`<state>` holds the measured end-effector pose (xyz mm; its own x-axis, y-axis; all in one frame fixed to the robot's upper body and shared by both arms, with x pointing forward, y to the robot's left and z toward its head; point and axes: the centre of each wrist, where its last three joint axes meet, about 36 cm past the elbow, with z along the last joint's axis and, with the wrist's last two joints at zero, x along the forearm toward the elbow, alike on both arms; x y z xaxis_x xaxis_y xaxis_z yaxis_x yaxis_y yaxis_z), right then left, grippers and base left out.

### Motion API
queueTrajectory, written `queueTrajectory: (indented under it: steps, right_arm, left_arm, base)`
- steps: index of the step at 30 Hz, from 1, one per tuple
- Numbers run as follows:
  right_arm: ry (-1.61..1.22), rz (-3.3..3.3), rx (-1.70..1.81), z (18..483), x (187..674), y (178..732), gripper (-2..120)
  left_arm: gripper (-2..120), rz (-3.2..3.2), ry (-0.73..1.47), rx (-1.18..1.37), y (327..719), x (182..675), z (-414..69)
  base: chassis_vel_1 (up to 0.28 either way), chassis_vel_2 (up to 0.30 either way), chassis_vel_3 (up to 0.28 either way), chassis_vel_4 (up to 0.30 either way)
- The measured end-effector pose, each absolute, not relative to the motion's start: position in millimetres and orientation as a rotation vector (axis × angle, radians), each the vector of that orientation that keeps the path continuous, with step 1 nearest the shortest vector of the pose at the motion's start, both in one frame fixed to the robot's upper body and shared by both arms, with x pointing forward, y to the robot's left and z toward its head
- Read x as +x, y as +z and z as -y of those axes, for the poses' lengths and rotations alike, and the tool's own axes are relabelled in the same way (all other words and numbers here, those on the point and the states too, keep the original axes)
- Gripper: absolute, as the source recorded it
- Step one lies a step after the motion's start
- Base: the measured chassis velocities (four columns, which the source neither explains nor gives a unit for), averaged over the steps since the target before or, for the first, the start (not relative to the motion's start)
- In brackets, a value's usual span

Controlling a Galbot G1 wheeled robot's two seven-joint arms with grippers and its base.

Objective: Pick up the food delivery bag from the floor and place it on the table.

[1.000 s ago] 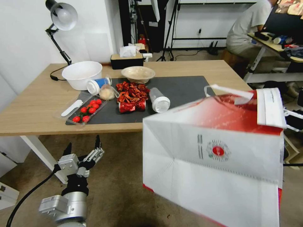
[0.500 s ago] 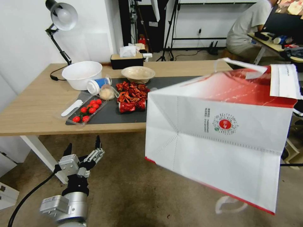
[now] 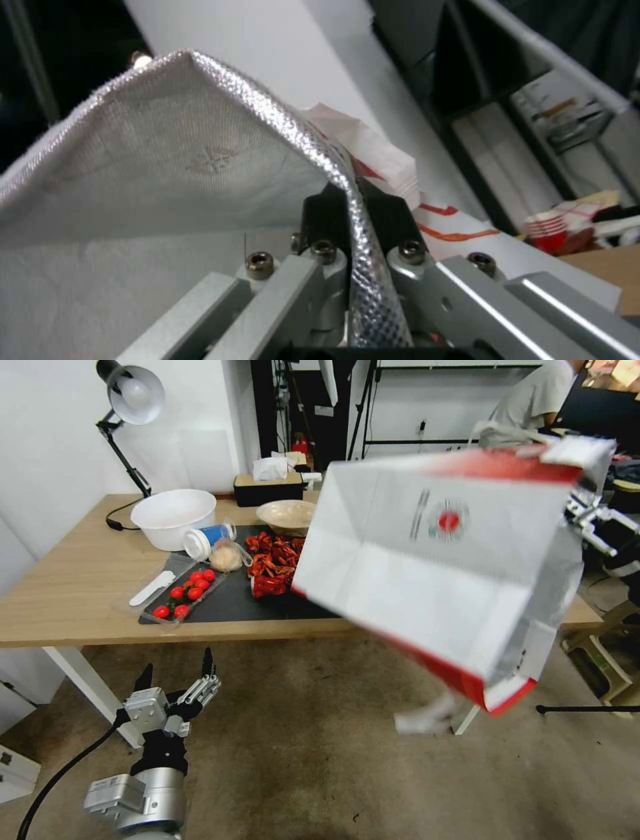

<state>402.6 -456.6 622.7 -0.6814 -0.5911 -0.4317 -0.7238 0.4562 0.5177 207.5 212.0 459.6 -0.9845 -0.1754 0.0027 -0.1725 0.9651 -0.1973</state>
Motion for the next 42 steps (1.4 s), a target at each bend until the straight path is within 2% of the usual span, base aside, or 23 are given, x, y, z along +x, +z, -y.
queueTrajectory:
  steps: [21,42]
  right_arm:
    - [1.321,-2.845,-0.167,452,423,637,0]
    - [1.350,-3.010,-0.244,441,424,652,0]
  left_arm:
    - [100,-3.110,-0.298,-0.274,456,205,-208]
    - [100,-3.117,-0.301,-0.282,451,204,-203]
  base:
    - [0.000,0.000,0.000,0.000]
    - [0.000,0.000,0.000,0.000]
